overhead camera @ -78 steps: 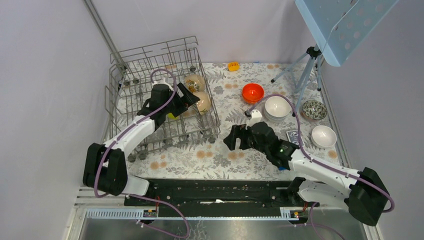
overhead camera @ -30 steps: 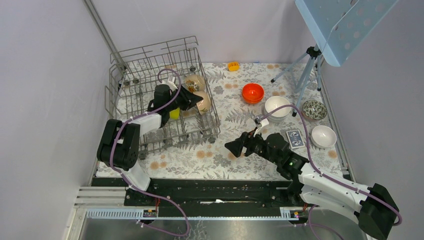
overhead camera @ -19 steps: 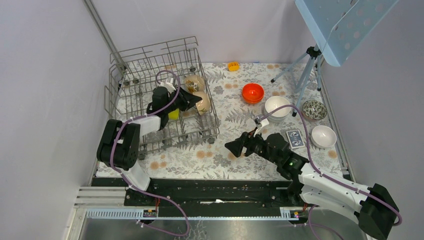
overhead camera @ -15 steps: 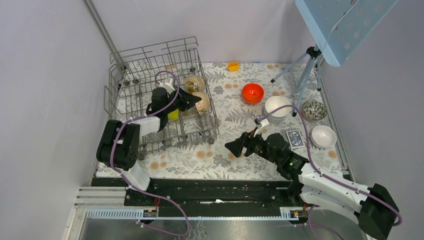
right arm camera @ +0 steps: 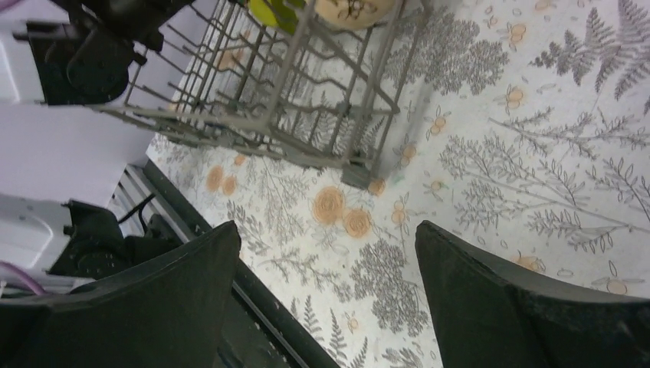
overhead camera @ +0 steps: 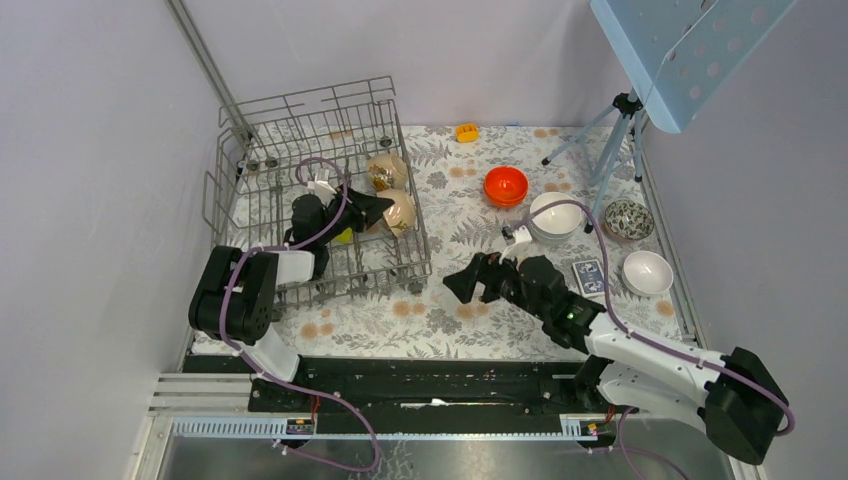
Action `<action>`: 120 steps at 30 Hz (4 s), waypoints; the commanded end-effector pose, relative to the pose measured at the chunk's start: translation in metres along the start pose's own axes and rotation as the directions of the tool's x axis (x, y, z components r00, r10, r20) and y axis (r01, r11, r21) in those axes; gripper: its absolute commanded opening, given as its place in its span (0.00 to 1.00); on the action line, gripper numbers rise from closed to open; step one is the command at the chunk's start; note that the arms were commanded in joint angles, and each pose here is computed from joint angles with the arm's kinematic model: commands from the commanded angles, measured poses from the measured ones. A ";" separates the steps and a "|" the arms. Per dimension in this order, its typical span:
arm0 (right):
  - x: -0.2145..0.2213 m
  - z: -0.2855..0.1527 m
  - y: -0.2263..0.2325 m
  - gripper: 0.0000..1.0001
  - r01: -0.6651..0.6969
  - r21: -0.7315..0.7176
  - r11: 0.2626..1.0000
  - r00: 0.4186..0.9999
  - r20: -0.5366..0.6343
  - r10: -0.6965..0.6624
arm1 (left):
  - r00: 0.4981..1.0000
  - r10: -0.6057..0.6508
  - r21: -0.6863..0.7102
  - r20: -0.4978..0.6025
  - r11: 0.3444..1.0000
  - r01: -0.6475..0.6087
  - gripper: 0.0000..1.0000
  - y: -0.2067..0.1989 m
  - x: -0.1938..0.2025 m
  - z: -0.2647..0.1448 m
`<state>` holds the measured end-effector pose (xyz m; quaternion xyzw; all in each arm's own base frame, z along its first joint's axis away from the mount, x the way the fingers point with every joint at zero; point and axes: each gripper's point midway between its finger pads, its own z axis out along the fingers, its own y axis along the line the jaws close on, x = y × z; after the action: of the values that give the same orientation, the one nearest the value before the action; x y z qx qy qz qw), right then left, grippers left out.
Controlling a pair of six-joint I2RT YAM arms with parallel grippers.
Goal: Unload the bowls from the dish rack
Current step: Pick up the bowl from the dish rack, then place the bowl at the center of the board.
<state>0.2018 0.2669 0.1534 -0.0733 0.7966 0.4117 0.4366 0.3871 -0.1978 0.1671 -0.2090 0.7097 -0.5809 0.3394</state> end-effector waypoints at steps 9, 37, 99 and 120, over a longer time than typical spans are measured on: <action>-0.080 0.069 0.028 0.90 -0.021 0.139 0.990 0.998 0.062 0.013 | 0.996 0.074 0.257 0.041 0.963 -0.082 0.00 -0.069 -0.010 -0.015; -0.059 0.113 -0.035 0.43 -0.140 0.275 0.951 0.984 -0.070 0.165 | 0.991 0.110 0.327 0.072 0.936 -0.128 0.00 -0.111 -0.019 -0.044; -0.111 -0.086 0.055 0.97 0.100 0.062 0.993 0.993 -0.075 -0.096 | 0.394 0.918 0.204 -0.050 0.395 -0.896 0.00 -0.233 0.112 -0.152; -0.121 -0.113 0.009 0.96 0.042 0.284 0.958 0.994 0.088 -0.070 | -0.515 0.857 0.380 -0.013 -0.472 -0.795 0.00 -0.202 0.245 -0.142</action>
<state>0.1985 0.1696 0.2735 -0.0195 0.8330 0.2872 0.4725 0.1051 -0.3191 0.2993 0.5847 0.6085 -0.1635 0.5110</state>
